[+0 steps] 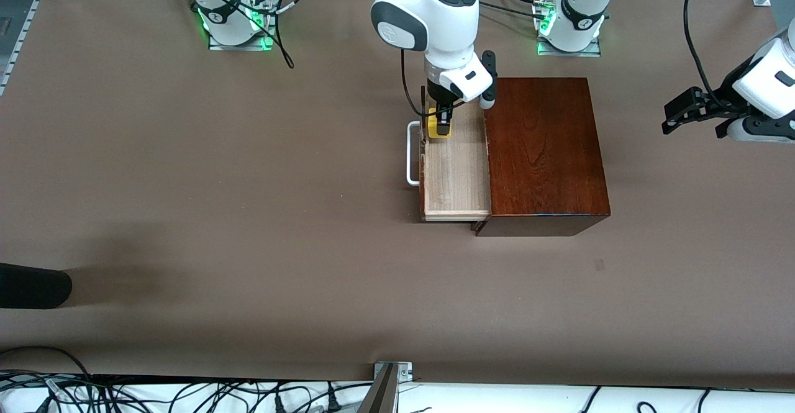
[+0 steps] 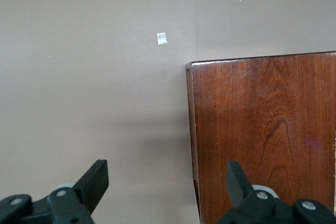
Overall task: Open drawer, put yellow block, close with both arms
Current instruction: 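Carry the yellow cube with the right gripper over the open drawer, then lower the cube into the drawer and open the right gripper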
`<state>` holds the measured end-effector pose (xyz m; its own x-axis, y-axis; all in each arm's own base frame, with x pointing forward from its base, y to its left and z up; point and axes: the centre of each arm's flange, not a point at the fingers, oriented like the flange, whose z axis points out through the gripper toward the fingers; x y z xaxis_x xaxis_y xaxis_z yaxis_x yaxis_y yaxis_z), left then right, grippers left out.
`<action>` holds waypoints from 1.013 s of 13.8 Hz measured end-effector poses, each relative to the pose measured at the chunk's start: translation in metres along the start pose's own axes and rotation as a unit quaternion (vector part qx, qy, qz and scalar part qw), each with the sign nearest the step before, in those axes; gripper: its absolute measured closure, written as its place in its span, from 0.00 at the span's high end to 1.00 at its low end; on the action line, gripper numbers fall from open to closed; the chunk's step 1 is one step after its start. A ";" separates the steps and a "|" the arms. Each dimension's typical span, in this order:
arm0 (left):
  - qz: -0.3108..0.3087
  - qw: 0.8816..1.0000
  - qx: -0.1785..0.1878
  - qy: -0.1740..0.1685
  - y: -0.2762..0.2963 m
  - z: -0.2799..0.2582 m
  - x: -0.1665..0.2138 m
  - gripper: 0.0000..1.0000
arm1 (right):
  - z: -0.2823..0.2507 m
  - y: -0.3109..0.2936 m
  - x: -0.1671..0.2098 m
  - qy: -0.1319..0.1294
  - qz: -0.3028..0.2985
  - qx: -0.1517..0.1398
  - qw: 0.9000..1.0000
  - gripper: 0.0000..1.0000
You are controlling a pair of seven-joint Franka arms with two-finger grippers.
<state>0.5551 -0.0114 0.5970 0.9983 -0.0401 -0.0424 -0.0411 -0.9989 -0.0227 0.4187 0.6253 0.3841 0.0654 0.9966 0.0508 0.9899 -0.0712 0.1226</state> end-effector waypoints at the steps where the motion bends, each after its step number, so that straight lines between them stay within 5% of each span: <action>1: 0.000 1.000 0.000 0.000 0.000 0.000 0.000 1.00 | 0.004 -0.001 0.001 -0.002 -0.002 0.000 1.000 0.56; 14: 0.000 1.000 0.000 0.000 0.000 0.000 0.000 1.00 | 0.047 -0.003 0.012 -0.015 -0.020 -0.005 1.000 0.56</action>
<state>0.5551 -0.0114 0.5970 0.9983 -0.0401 -0.0423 -0.0411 -0.9989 -0.0227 0.4222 0.6391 0.3381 0.0293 0.9995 0.0151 0.9906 -0.0311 0.1330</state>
